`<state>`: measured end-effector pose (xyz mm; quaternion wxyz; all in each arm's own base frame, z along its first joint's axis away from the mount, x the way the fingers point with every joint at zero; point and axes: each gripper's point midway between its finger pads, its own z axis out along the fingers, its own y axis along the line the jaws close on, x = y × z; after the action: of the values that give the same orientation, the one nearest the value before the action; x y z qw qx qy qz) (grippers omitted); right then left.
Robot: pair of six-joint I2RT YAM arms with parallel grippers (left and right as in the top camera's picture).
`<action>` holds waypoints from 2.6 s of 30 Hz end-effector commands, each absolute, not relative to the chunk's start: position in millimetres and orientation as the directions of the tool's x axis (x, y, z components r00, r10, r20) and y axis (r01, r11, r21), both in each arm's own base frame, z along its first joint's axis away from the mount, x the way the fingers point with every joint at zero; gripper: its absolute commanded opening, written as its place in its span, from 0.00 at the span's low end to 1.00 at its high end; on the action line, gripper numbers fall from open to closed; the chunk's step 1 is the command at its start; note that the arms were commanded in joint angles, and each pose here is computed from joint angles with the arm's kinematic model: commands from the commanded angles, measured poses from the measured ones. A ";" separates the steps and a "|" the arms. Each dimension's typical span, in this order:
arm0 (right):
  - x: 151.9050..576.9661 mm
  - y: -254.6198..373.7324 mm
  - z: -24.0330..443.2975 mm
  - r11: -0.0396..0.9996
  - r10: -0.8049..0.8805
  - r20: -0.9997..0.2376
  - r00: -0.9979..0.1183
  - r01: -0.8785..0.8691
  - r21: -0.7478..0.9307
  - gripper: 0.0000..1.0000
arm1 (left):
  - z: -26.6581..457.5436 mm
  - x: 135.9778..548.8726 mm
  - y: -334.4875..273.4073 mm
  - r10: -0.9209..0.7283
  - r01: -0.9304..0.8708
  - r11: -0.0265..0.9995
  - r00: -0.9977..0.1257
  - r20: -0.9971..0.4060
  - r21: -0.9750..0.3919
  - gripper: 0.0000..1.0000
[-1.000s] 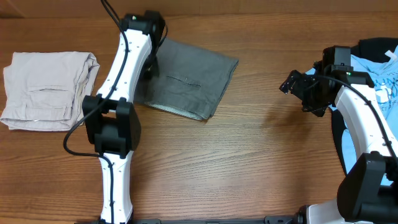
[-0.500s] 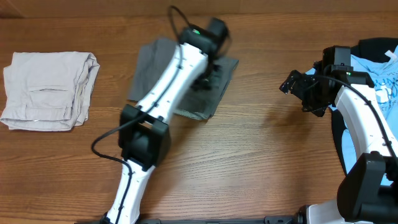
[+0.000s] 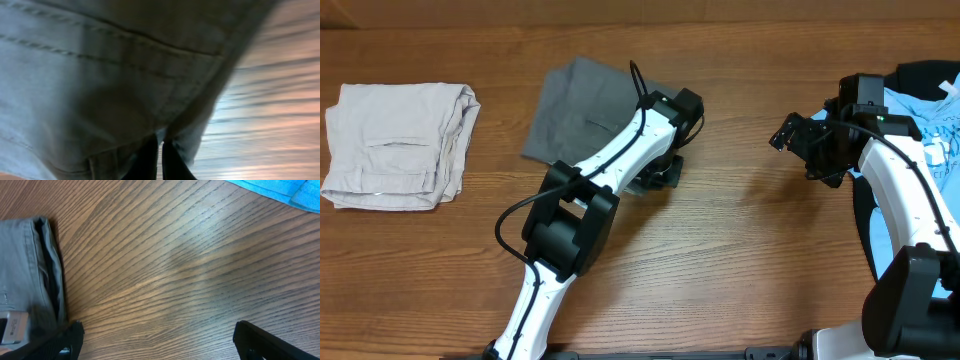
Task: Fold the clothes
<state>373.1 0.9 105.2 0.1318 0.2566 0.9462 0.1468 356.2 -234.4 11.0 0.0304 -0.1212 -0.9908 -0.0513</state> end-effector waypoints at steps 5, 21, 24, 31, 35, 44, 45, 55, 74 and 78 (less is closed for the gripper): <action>376.1 -0.8 109.1 0.829 0.522 -0.194 -0.831 0.441 0.343 1.00 | 12.4 378.7 -146.7 0.155 0.176 0.945 -0.983 0.096 0.276 0.08; 376.1 -0.8 109.1 0.829 0.522 -0.194 -0.831 0.441 0.343 1.00 | 91.1 408.8 -78.9 -0.084 -0.086 0.993 -0.996 -0.027 0.086 0.06; 376.1 -0.8 109.1 0.829 0.522 -0.194 -0.831 0.441 0.343 1.00 | 127.3 410.2 -73.0 -0.162 -0.165 0.986 -0.981 -0.105 0.020 0.11; 376.1 -0.8 109.1 0.829 0.522 -0.194 -0.831 0.441 0.343 1.00 | 170.1 407.6 -55.5 -0.336 -0.333 0.942 -0.922 -0.194 -0.049 0.73; 376.1 -0.8 109.1 0.829 0.522 -0.194 -0.831 0.441 0.343 1.00 | 156.4 407.6 -56.4 -0.433 -0.429 0.901 -0.886 -0.164 -0.060 1.00; 376.1 -0.8 109.1 0.829 0.522 -0.194 -0.831 0.441 0.343 1.00 | 106.8 413.8 -67.9 -0.545 -0.539 0.838 -0.835 -0.081 -0.088 1.00; 376.1 -0.8 109.1 0.829 0.522 -0.194 -0.831 0.441 0.343 1.00 | 100.6 415.7 -72.4 -0.544 -0.537 0.837 -0.837 -0.064 -0.105 1.00; 376.1 -0.8 109.1 0.829 0.522 -0.194 -0.831 0.441 0.343 1.00 | 35.3 417.9 -85.0 -0.508 -0.512 0.855 -0.859 0.064 -0.083 1.00; 376.1 -0.8 109.1 0.829 0.522 -0.194 -0.831 0.441 0.343 1.00 | -20.3 412.4 -84.4 -0.400 -0.408 0.912 -0.907 0.133 -0.039 0.96; 376.1 -0.8 109.1 0.829 0.522 -0.194 -0.831 0.441 0.343 1.00 | -32.8 405.9 -83.3 -0.400 -0.408 0.912 -0.906 0.140 -0.034 0.88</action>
<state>373.0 1.0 105.1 0.1317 0.2563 0.9463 0.1467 424.6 -84.8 1.8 0.0290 0.2182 -0.9744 0.0450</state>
